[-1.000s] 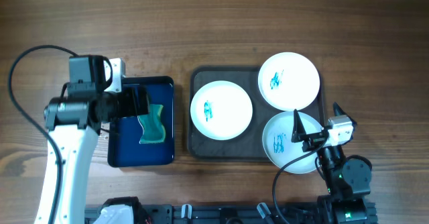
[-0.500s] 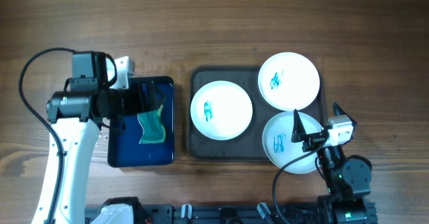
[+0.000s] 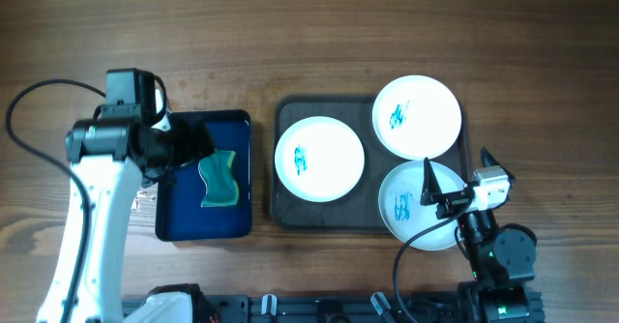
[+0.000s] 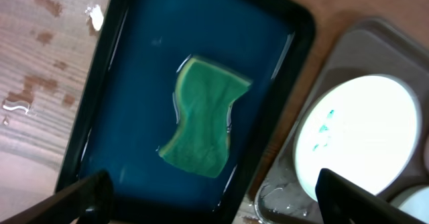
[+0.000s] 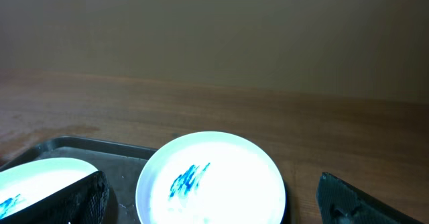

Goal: Clean dirty plates on tray and stack at the side

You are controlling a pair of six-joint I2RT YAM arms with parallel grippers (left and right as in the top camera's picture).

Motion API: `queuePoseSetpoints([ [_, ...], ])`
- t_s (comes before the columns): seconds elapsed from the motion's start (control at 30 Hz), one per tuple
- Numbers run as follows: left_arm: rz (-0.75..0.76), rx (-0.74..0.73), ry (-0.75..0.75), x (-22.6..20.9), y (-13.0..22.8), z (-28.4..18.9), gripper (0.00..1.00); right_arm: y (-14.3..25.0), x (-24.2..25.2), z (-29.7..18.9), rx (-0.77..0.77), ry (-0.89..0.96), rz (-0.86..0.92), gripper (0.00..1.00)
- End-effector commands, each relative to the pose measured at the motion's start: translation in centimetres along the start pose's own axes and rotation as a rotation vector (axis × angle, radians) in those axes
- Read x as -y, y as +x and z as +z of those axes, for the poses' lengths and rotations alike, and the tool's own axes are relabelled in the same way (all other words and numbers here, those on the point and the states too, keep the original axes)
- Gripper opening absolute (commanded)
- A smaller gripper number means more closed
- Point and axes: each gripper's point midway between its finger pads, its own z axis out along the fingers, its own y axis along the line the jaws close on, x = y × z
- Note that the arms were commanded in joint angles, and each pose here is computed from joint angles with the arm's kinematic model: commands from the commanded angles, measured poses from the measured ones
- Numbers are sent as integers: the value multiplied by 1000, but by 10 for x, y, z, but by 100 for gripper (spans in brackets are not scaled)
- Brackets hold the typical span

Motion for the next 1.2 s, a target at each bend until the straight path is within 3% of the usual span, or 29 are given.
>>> queuePoseSetpoints([
  [0.0,-49,-100,-84,-8,0,18,86,-1,1,0,6,7,-18,100],
  [0.13,-52,-127,-94,-8,-2,30,91,-1,1,0,5,7,-18,100],
  [0.17,-51,-122,-85,-7,-3,30,100,-1,1,0,5,7,-19,100],
  [0.33,-54,-143,-59,-2,1,30,97,-4,1,0,17,5,-16,100],
  [0.4,-55,-153,-39,1,3,30,97,-5,-23,-2,24,-135,-1,100],
  [0.43,-55,-153,-37,2,3,30,100,-13,-49,-8,41,-288,97,100],
  [0.5,-54,-143,-32,3,0,30,100,-14,-76,-18,-56,-464,500,100],
  [0.53,-54,-140,-31,3,-1,30,100,-11,-92,-27,-121,-560,588,100],
  [0.6,-53,-137,-29,3,-1,30,100,-11,-111,-41,-175,-695,585,100],
  [0.7,-52,-126,-24,5,-4,31,100,-22,-117,-41,-256,-726,642,100],
  [0.87,-50,-111,-13,7,-8,31,100,-44,-126,0,-448,-801,537,100],
  [0.97,-50,-112,-10,7,-8,31,100,-32,-117,53,-727,-727,508,100],
  [1.1,-49,-106,-8,8,-9,32,100,37,-57,86,-1230,-283,375,100],
  [1.17,-49,-102,-6,9,-10,32,100,41,-42,93,-1247,-191,316,100],
])
